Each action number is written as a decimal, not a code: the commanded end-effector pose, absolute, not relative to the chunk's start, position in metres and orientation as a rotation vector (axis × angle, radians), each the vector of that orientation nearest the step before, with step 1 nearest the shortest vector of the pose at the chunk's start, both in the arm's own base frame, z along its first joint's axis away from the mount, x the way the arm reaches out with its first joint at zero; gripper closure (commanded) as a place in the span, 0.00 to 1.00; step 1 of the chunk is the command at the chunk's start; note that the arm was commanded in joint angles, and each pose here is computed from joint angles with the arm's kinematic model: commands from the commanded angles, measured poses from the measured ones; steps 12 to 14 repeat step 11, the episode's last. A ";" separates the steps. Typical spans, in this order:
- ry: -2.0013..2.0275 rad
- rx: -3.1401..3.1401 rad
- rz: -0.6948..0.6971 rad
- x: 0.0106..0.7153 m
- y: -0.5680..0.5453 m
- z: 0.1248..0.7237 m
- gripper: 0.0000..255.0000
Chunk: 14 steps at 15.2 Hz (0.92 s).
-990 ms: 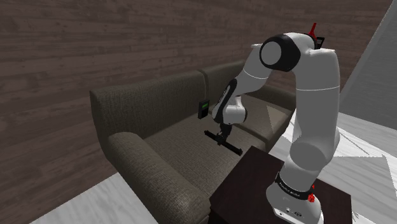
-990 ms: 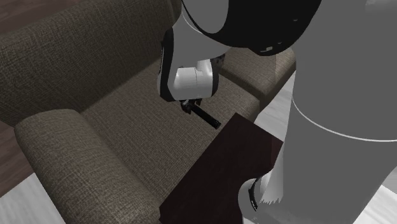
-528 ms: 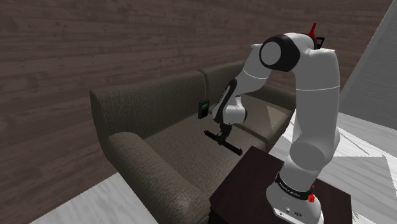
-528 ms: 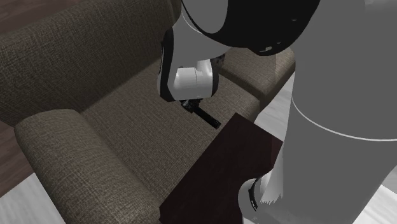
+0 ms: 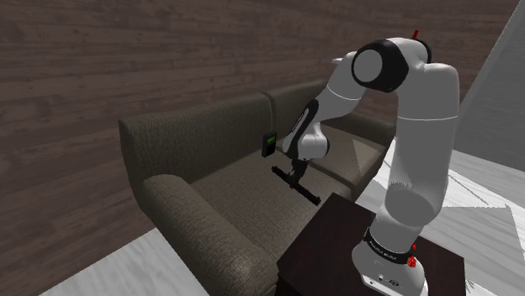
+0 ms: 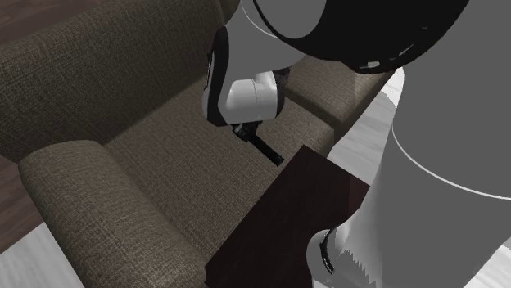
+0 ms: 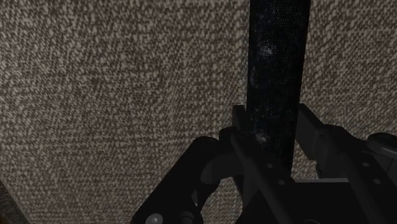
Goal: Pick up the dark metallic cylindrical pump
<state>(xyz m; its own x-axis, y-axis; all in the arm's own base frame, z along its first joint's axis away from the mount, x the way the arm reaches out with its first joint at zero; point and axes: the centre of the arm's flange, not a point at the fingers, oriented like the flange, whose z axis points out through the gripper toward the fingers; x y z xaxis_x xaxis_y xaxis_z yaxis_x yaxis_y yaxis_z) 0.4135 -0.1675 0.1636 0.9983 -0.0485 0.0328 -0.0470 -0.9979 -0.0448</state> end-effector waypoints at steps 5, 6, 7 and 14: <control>0.074 -3.096 -0.052 0.414 -0.168 0.197 1.00; 0.074 -3.096 -0.052 0.414 -0.168 0.203 1.00; 0.074 -3.096 -0.052 0.414 -0.168 0.208 1.00; 0.074 -3.096 -0.052 0.414 -0.168 0.219 1.00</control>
